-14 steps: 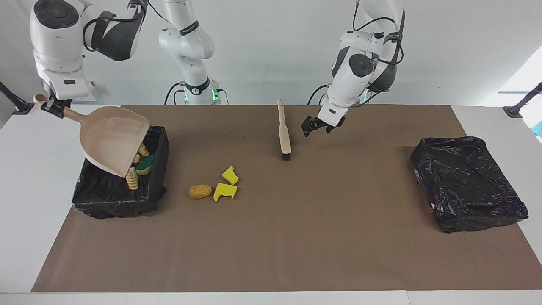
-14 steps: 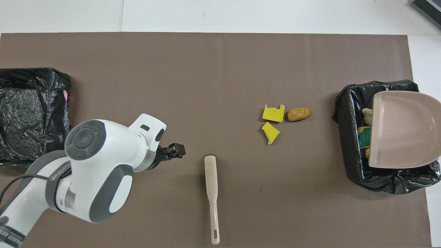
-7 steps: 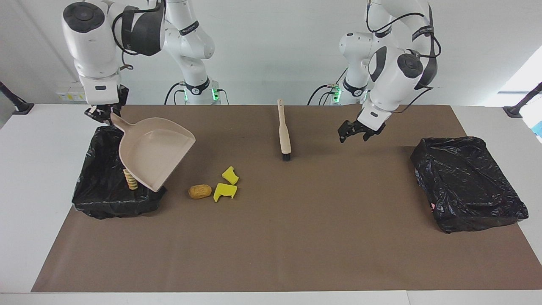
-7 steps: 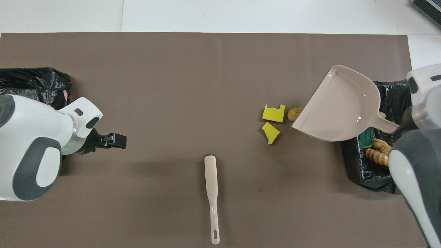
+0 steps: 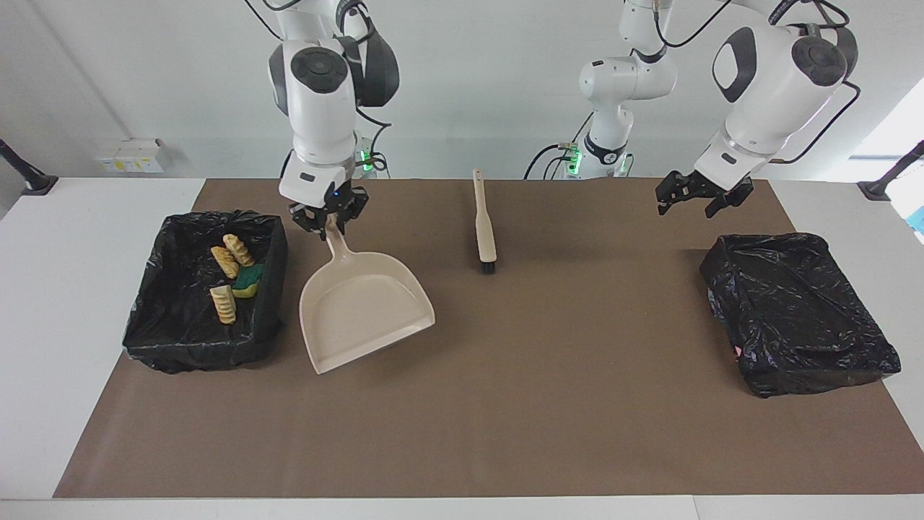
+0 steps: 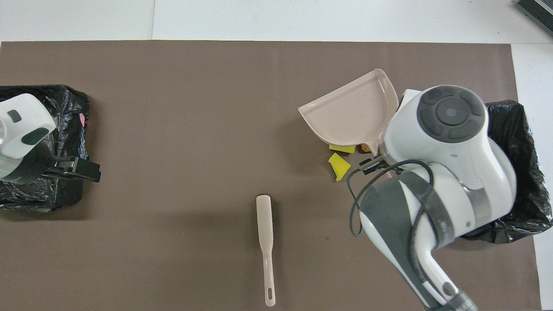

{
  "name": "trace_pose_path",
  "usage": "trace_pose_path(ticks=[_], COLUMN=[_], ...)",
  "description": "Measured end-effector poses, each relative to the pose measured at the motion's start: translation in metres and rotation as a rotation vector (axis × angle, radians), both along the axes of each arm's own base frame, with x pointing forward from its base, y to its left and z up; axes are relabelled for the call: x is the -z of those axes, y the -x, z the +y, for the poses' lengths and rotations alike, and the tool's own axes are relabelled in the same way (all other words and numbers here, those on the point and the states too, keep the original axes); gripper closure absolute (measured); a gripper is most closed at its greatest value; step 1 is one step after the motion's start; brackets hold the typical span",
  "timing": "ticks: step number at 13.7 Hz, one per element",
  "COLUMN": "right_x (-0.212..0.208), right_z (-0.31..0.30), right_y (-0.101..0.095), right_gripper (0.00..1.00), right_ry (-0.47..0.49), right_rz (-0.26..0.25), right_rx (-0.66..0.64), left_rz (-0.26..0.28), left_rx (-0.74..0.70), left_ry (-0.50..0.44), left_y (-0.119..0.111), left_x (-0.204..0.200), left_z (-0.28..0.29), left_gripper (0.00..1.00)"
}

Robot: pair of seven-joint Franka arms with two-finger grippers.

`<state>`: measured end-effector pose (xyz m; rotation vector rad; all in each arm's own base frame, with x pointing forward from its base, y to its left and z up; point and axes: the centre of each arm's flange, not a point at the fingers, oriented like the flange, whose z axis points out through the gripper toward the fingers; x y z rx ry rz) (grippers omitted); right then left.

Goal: Sweep and dump trash in bin

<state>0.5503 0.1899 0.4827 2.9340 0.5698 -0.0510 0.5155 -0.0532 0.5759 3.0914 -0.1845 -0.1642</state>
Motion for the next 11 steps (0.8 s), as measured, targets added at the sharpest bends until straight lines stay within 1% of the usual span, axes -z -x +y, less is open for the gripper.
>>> trace_pose_path(ticks=[2, 4, 6, 8, 9, 11], right_x=[0.024, 0.044, 0.069, 0.092, 0.102, 0.117], right_z=[0.035, 0.077, 0.125, 0.175, 0.194, 0.217], right_y=[-0.005, -0.006, -0.006, -0.013, -0.019, -0.034], right_gripper=[0.67, 0.67, 0.67, 0.67, 0.67, 0.67], right_ry=[-0.038, -0.073, -0.098, -0.126, -0.141, -0.185], right_rz=[-0.035, -0.057, -0.052, -0.042, -0.037, -0.043], right_rx=[0.087, 0.18, 0.281, 0.354, 0.377, 0.418], left_rz=[-0.04, -0.063, -0.06, -0.059, -0.059, -0.061], left_rx=[-0.001, -0.013, -0.019, -0.021, -0.026, -0.03], left_ry=[0.002, 0.005, 0.005, 0.005, 0.006, 0.008], left_y=[0.003, 0.004, 0.004, 0.003, 0.003, 0.003], left_x=[-0.04, -0.061, -0.061, -0.06, -0.06, -0.061], left_z=[0.002, 0.009, 0.012, 0.013, 0.015, 0.018], left_gripper=[0.0, 0.0, 0.0, 0.0, 0.0, 0.0])
